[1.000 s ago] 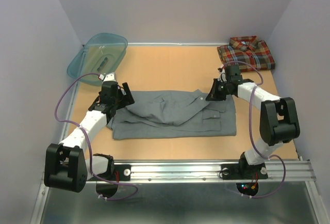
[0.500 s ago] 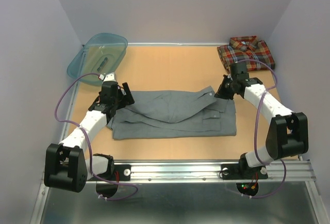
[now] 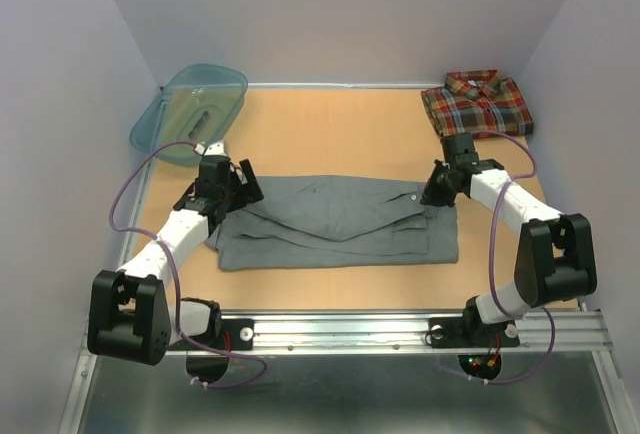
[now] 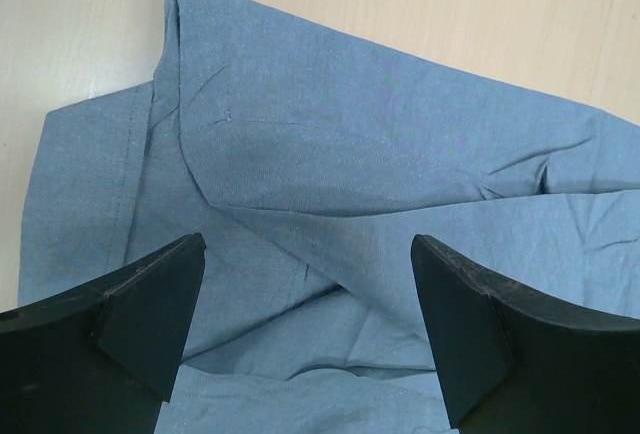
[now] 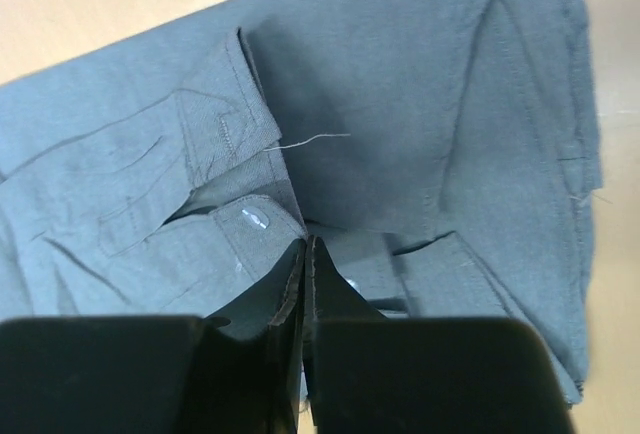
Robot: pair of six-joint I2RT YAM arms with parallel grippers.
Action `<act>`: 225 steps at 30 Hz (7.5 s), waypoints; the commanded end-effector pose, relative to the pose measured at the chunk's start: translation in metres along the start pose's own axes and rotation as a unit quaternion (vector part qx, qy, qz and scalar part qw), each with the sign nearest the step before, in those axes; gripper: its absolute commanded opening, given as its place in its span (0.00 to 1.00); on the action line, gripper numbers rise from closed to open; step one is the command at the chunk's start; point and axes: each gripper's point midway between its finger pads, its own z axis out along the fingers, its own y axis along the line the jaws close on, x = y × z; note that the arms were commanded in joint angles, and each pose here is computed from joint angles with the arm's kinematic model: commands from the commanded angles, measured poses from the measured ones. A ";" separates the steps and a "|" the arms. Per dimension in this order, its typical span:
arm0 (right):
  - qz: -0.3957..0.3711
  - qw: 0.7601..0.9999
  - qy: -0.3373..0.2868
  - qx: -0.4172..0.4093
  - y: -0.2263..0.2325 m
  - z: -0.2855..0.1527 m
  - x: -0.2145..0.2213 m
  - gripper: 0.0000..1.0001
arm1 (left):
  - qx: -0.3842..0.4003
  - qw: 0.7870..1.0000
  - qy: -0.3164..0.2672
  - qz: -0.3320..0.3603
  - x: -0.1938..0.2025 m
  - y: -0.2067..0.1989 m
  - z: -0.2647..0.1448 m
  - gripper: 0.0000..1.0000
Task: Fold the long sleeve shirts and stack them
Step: Fold the shirt
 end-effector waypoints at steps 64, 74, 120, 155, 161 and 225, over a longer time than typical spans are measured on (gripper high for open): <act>-0.192 0.910 0.058 -0.363 0.155 0.005 0.094 0.59 | 0.003 0.993 0.005 -0.121 -0.009 -0.027 0.006 0.84; -0.306 0.932 0.022 -0.195 0.103 -0.010 0.072 0.61 | 0.005 0.995 0.013 -0.099 0.034 -0.048 -0.013 0.86; -0.244 0.944 0.061 -0.216 0.169 -0.043 0.106 0.61 | 0.151 0.981 -0.099 0.068 -0.163 -0.248 0.127 0.89; -0.111 0.970 0.118 -0.183 0.109 0.027 0.143 0.39 | 0.006 0.993 0.068 0.097 0.026 -0.123 0.107 0.88; -0.124 0.969 0.105 -0.189 0.131 0.022 0.150 0.40 | 0.008 0.993 0.046 0.109 -0.014 -0.130 0.106 0.88; -0.043 0.982 0.174 -0.064 0.004 0.019 0.217 0.31 | 0.084 0.944 0.318 -0.025 0.225 -0.046 -0.057 0.50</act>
